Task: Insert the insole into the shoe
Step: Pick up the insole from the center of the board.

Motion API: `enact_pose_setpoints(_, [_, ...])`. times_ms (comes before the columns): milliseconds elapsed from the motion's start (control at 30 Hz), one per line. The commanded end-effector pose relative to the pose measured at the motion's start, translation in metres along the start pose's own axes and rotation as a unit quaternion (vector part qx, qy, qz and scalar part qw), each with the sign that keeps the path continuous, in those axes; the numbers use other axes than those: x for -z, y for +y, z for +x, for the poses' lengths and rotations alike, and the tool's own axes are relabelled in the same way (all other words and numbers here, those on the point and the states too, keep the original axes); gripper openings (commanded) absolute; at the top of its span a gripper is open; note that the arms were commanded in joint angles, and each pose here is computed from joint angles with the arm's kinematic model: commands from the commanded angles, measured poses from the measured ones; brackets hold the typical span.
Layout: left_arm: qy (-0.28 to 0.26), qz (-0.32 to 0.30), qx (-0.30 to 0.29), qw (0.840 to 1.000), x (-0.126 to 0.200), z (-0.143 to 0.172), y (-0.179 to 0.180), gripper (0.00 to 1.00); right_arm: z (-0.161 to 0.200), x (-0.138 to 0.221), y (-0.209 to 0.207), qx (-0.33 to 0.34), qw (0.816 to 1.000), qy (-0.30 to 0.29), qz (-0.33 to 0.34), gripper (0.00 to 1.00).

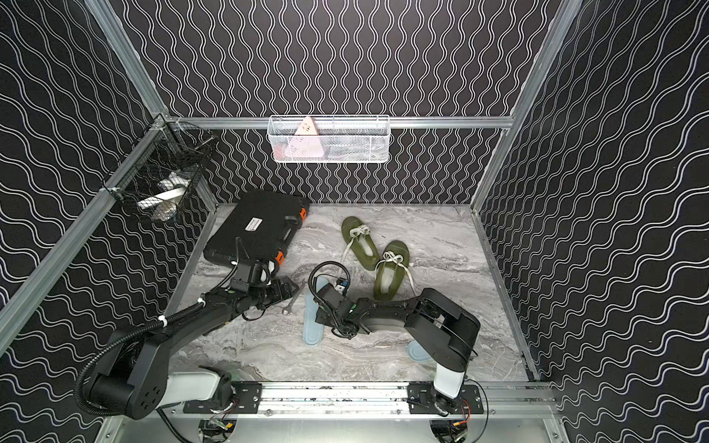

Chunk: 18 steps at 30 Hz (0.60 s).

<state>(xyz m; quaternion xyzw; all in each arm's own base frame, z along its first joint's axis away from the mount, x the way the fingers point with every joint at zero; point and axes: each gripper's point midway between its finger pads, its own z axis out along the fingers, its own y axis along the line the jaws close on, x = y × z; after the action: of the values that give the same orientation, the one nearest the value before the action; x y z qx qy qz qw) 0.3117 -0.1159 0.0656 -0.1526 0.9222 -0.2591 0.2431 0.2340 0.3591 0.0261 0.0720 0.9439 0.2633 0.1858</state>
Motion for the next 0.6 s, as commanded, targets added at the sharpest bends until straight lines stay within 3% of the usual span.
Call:
enact_pose_setpoints(0, [-0.007,0.005,0.006,1.000,0.003,-0.005,-0.004,0.89,0.009,-0.005,-0.001,-0.008,1.000,0.018,-0.004,0.42])
enact_pose_setpoints(200, [-0.001,0.009,0.006,1.000,0.002,-0.003,-0.005,0.87,0.010,-0.011,0.006,-0.005,1.000,0.022,-0.014,0.33])
enact_pose_setpoints(433, [0.010,0.037,0.022,0.999,0.002,-0.002,-0.017,0.83,-0.001,0.006,0.008,0.013,1.000,-0.006,-0.022,0.04])
enact_pose_setpoints(567, [0.006,0.070,0.033,0.997,0.008,-0.010,-0.034,0.82,-0.006,0.019,0.006,0.020,0.999,-0.018,-0.021,0.00])
